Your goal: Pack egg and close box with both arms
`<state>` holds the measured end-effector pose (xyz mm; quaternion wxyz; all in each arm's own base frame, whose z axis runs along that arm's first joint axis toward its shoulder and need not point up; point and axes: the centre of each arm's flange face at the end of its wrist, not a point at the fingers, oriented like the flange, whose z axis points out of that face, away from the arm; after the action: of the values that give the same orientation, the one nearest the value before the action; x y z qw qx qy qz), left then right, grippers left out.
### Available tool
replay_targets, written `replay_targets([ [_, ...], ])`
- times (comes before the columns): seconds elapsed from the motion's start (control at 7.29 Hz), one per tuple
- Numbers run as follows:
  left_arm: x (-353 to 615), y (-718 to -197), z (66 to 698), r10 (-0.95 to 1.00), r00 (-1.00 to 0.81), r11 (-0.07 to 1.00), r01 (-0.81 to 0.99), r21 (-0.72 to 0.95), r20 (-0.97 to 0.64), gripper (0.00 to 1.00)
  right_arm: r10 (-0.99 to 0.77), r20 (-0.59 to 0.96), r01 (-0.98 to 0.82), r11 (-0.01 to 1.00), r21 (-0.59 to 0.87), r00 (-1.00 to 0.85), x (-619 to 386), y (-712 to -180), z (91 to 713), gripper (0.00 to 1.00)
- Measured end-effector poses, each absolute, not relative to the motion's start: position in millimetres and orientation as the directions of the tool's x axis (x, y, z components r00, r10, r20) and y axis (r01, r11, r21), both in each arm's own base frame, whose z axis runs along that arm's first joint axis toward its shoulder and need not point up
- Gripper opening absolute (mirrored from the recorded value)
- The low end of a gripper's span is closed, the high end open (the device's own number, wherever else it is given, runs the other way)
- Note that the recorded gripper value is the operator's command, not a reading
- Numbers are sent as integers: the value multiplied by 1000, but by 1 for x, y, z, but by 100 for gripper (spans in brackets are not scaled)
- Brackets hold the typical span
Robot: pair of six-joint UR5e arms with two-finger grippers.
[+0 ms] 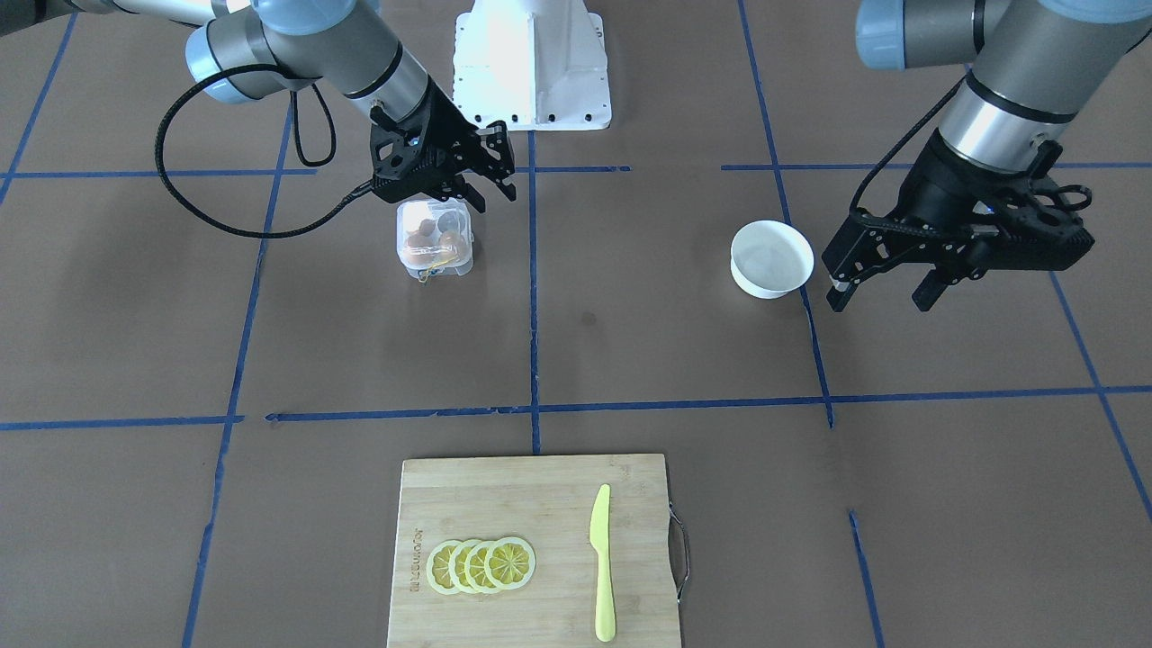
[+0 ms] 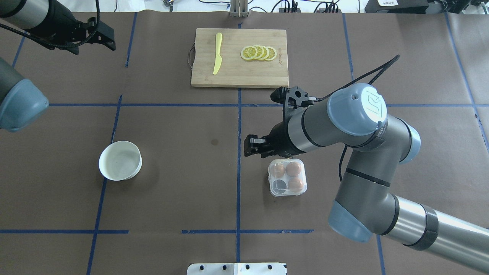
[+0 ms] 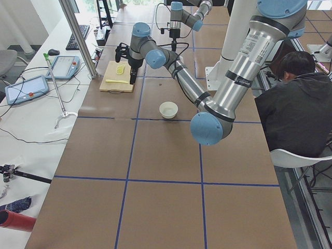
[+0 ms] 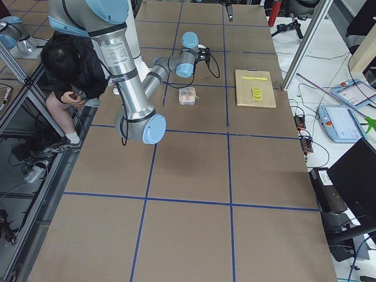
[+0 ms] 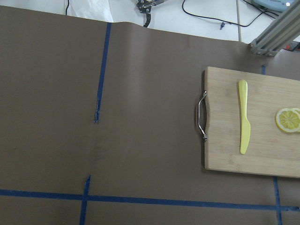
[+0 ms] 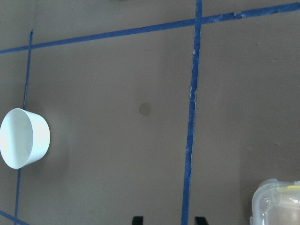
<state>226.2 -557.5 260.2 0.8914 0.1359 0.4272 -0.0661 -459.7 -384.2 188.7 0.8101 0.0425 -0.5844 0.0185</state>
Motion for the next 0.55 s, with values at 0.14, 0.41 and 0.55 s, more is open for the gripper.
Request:
replay_targets([
  [0.14,215,-558,283,37,657,956,195,218,-753,100,32,935,-131,991,15,352,-439,-400,187,100],
  [0.41,175,-559,331,113,713,952,121,280,-692,100,78,875,-191,981,17,478,-389,-435,198,100],
  [0.55,147,-560,357,153,735,948,80,308,-660,100,37,831,-177,981,74,555,-364,-453,215,100],
])
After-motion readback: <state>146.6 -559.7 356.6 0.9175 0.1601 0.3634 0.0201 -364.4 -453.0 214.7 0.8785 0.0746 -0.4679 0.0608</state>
